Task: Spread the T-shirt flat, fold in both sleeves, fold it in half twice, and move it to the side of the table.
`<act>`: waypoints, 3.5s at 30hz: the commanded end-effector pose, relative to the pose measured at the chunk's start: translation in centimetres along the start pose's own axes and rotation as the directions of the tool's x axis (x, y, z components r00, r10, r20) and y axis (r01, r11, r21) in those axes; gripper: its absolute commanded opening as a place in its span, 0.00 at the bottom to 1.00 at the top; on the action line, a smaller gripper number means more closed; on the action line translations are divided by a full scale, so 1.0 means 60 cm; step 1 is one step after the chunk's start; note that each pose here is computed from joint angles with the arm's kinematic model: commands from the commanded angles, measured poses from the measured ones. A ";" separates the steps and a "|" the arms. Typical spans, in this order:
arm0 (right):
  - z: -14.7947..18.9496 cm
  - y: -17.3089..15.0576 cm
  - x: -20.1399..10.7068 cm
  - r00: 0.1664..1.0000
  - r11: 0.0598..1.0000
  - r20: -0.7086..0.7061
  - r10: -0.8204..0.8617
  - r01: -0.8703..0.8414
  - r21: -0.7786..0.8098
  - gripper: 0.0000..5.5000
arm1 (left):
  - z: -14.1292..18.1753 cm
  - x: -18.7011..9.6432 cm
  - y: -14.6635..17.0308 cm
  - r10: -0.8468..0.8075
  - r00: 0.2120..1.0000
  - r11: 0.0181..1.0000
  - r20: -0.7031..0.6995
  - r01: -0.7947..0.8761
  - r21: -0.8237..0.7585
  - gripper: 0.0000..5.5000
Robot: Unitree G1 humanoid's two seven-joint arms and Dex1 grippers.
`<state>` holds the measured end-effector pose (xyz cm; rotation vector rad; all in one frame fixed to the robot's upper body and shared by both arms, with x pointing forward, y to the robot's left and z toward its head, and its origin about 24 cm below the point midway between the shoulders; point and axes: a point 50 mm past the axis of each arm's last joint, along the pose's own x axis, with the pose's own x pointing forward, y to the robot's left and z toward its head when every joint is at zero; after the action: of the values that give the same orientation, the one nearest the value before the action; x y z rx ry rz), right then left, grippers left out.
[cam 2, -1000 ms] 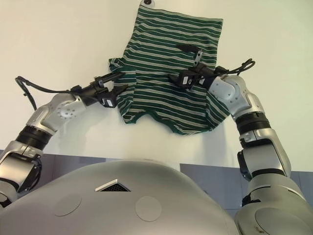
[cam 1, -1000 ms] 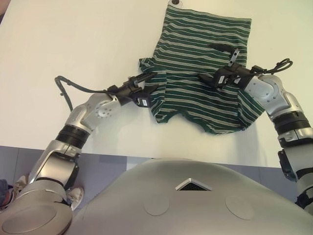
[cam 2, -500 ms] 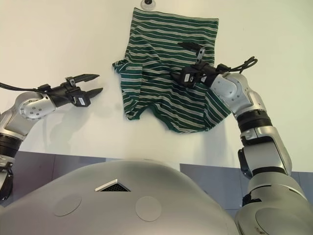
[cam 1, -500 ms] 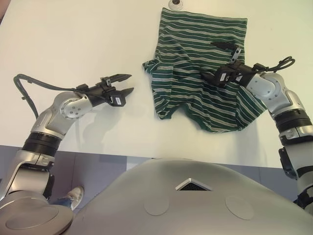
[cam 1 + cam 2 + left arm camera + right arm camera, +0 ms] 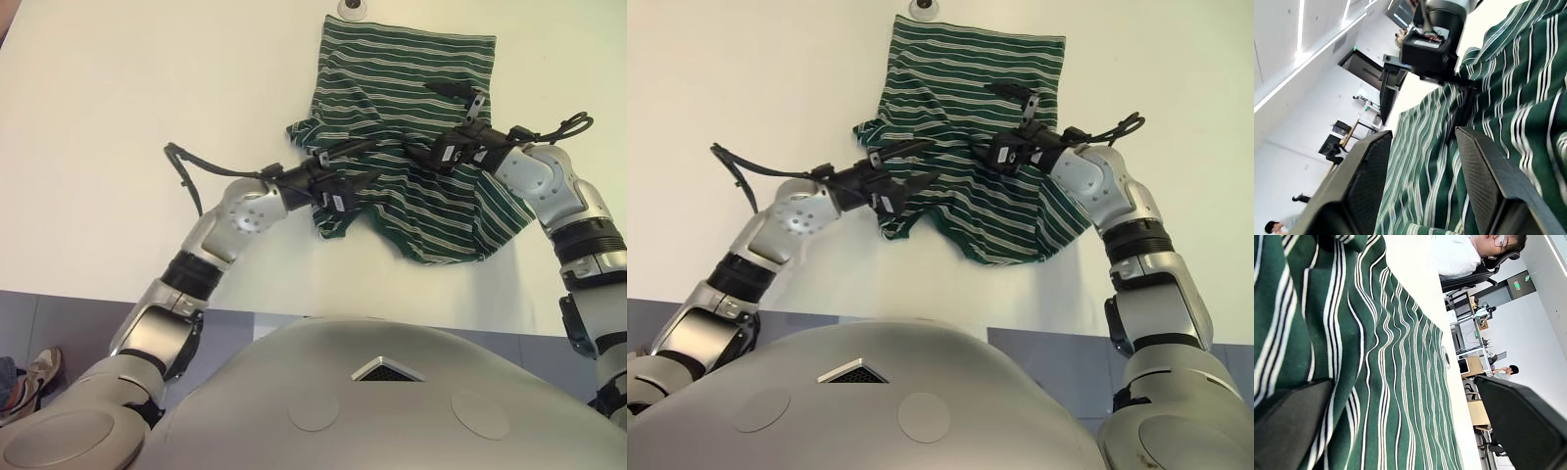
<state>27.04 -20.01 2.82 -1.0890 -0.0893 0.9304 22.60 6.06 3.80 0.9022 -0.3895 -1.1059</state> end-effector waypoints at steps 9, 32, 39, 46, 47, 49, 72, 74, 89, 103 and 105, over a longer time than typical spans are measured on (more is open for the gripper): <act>-0.022 0.084 -0.011 0.974 0.979 -0.112 0.199 -0.193 0.064 0.98 | -0.104 -0.048 -0.022 -0.124 0.890 0.856 -0.438 0.319 0.407 0.44; -0.044 0.091 -0.021 0.953 0.973 -0.201 0.228 -0.216 0.077 0.98 | -0.035 -0.161 0.104 0.220 0.929 0.929 -0.297 -0.107 0.353 0.44; -0.039 0.097 -0.012 0.955 0.972 -0.185 0.233 -0.222 0.080 0.98 | 0.005 -0.023 0.072 0.204 0.977 0.978 -0.053 -0.206 -0.023 0.44; -0.035 0.104 -0.010 0.956 0.971 -0.175 0.236 -0.223 0.088 0.98 | -0.009 0.023 -0.005 0.076 0.987 0.973 -0.145 -0.105 -0.204 0.44; -0.035 0.105 -0.009 0.956 0.971 -0.174 0.236 -0.223 0.090 0.98 | -0.018 0.024 -0.010 0.072 0.981 0.979 -0.182 -0.104 -0.175 0.44; -0.034 0.106 -0.009 0.956 0.971 -0.173 0.235 -0.222 0.092 0.98 | -0.028 0.027 -0.009 0.114 0.966 0.971 -0.231 -0.158 -0.179 0.44; -0.035 0.118 -0.012 0.957 0.971 -0.184 0.226 -0.207 0.119 0.98 | -0.085 -0.098 -0.010 0.373 0.599 0.428 -0.709 -0.789 -0.441 0.44; -0.035 0.118 -0.011 0.957 0.971 -0.184 0.226 -0.207 0.118 0.98 | -0.069 -0.087 -0.007 0.374 0.652 0.444 -0.659 -0.750 -0.490 0.44; -0.036 0.112 -0.004 0.957 0.972 -0.184 0.225 -0.207 0.110 0.98 | -0.002 -0.031 -0.026 0.308 0.827 0.565 -0.469 -0.556 -0.609 0.44; -0.034 0.115 -0.004 0.957 0.971 -0.178 0.229 -0.212 0.110 0.98 | -0.041 -0.022 -0.059 0.229 0.806 0.598 -0.546 -0.559 -0.574 0.33; -0.034 0.116 -0.004 0.957 0.971 -0.177 0.230 -0.213 0.111 0.98 | -0.041 -0.022 -0.059 0.234 0.805 0.596 -0.546 -0.562 -0.574 0.26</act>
<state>27.62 -19.56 2.23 -1.0689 -0.0791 0.8582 21.59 7.33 0.29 0.2591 0.1827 -0.5200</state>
